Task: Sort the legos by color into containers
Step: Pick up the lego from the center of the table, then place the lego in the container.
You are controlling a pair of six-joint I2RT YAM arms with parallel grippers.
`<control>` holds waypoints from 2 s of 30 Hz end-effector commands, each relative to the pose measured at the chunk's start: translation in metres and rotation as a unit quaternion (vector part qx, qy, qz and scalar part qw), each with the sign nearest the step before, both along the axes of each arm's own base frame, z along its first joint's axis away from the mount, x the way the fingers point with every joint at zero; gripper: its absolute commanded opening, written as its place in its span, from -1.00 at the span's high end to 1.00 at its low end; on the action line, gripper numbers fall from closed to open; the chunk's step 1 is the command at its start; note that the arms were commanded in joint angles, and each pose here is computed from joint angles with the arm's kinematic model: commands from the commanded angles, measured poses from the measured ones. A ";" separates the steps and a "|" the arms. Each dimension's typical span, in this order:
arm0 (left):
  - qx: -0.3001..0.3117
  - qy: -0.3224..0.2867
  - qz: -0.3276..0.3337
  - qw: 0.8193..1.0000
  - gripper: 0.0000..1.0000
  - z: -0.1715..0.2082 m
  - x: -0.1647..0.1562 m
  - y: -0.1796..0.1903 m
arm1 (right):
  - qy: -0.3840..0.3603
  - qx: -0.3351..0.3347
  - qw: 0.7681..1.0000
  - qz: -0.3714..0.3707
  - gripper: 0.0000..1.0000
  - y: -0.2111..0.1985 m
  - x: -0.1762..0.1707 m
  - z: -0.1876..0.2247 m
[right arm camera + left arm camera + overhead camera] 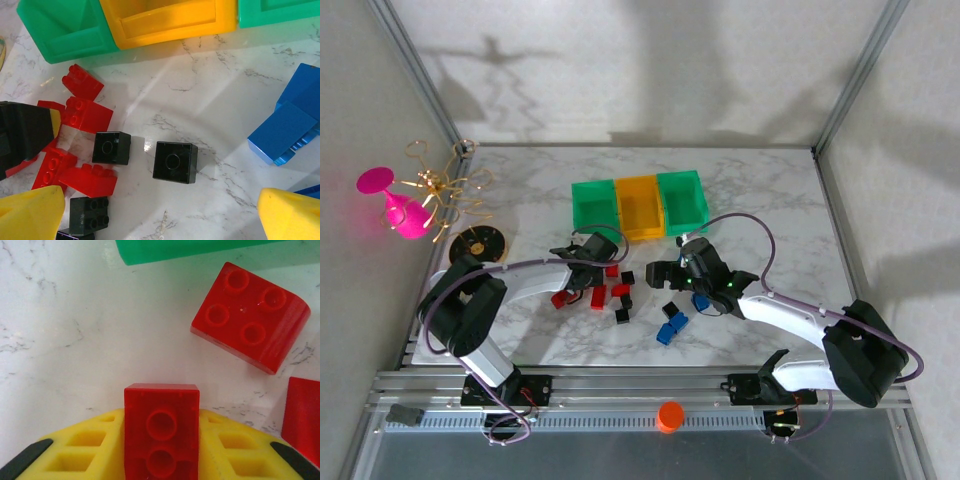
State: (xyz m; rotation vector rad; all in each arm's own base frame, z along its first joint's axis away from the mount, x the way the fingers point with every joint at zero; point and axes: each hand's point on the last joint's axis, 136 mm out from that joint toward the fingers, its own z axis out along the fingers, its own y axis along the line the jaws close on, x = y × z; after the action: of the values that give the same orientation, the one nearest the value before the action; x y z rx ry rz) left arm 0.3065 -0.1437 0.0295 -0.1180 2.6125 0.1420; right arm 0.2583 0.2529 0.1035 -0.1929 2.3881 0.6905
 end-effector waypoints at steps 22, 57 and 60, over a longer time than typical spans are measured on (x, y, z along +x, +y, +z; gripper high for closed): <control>-0.036 -0.123 0.052 0.990 0.47 0.099 0.127 -0.022 | -0.068 0.044 0.995 -0.053 -0.98 0.004 0.054 0.061; -0.092 -0.143 0.044 0.984 0.06 0.136 0.154 -0.022 | -0.090 0.022 0.996 -0.011 -0.98 0.002 0.049 0.076; -0.112 -0.149 0.046 0.981 0.06 0.144 0.125 -0.017 | -0.086 0.009 0.996 0.000 -0.98 0.001 0.044 0.073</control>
State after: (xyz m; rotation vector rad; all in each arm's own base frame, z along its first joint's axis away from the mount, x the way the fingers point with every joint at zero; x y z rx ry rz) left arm 0.4549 -0.1614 0.1602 -0.3040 2.3267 -0.0625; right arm 0.3057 0.2540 0.1630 -0.1804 2.2313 0.6721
